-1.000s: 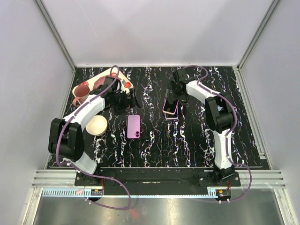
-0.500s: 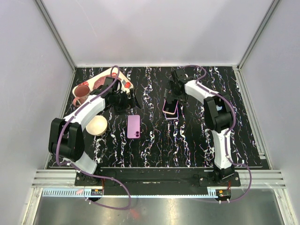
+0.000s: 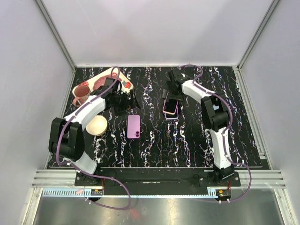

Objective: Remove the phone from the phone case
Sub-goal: Pick up the phone at the center of the board, then remove the phone case from the phone.

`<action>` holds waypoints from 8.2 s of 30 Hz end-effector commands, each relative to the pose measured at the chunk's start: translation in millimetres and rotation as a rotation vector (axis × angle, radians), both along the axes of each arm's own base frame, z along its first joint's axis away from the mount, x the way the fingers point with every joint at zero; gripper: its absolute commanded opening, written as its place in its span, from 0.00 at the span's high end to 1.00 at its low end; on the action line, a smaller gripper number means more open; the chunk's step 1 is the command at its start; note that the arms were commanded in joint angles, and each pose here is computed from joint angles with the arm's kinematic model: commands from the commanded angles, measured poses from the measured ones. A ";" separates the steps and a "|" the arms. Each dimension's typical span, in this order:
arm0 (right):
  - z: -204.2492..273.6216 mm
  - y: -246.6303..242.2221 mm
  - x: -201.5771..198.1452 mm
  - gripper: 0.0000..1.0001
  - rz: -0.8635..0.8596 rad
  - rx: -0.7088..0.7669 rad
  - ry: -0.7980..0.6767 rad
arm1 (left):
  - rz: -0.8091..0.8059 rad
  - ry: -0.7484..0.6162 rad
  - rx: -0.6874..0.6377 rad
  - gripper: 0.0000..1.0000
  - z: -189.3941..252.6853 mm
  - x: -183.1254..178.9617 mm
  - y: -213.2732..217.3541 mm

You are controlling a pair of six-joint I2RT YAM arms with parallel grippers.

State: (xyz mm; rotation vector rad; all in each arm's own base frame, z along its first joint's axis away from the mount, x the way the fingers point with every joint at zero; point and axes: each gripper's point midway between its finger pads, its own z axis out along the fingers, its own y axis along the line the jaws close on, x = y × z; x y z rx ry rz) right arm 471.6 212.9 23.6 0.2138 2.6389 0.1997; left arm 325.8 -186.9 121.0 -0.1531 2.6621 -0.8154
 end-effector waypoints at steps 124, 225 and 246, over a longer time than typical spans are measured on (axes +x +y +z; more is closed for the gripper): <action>400.6 49.0 -117.0 1.00 0.189 2.090 -0.275 | -0.457 -0.425 -1.162 1.00 214.4 -67.3 -105.9; 402.7 58.1 -128.1 0.32 0.242 1.562 -0.556 | -0.570 -0.683 -1.054 1.00 258.0 -103.8 -90.3; 383.7 71.0 -129.8 0.47 0.262 1.499 -0.514 | -0.488 -0.656 -1.045 1.00 256.6 -86.3 -91.3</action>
